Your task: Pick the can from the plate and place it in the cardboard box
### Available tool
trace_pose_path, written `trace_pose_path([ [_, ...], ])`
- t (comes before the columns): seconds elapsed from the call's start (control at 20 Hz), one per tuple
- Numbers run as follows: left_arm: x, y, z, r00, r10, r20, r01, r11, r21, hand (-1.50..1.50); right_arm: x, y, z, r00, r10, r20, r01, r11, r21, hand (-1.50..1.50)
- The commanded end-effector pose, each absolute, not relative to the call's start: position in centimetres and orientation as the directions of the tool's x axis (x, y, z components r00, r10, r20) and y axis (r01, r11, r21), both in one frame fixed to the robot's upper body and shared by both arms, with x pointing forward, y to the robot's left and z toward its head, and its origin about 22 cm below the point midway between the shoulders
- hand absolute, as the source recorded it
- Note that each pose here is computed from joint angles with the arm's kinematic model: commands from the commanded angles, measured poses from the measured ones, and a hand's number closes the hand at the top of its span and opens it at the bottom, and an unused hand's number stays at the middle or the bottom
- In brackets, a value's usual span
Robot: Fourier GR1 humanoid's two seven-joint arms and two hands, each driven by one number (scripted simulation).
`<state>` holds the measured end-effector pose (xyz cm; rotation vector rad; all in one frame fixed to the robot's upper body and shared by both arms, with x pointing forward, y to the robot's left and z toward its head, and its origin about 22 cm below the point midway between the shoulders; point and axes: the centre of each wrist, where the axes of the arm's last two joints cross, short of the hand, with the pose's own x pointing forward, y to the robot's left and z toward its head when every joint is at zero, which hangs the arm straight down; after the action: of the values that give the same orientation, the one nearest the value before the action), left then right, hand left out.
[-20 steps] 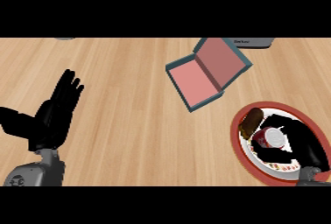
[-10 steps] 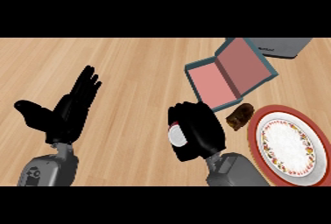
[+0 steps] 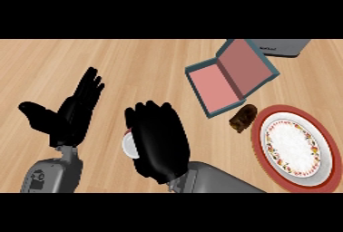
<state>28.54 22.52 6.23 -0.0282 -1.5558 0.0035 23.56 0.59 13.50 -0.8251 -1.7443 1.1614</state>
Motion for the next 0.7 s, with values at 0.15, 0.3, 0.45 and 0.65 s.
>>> trace_pose_path([
  [0.15,28.4,22.7,5.8,0.034,0.021,0.999,-0.016,1.000,-0.021,0.00,24.0,4.0,18.1,-0.269,0.880,0.392,0.255,0.458,-0.852,1.50],
  [0.3,28.5,24.0,5.6,0.024,0.020,1.000,-0.040,0.999,-0.019,0.00,25.9,5.0,19.8,-0.206,0.882,0.425,0.300,0.470,-0.830,1.50],
  [0.45,28.0,23.1,5.4,0.022,0.029,0.999,-0.060,0.998,-0.027,0.00,26.8,5.6,21.5,-0.157,0.882,0.445,0.293,0.472,-0.831,1.50],
  [0.65,27.9,24.6,6.0,0.016,0.018,1.000,-0.057,0.998,-0.017,0.00,29.8,5.7,21.8,-0.102,0.888,0.449,0.278,0.459,-0.844,1.50],
])
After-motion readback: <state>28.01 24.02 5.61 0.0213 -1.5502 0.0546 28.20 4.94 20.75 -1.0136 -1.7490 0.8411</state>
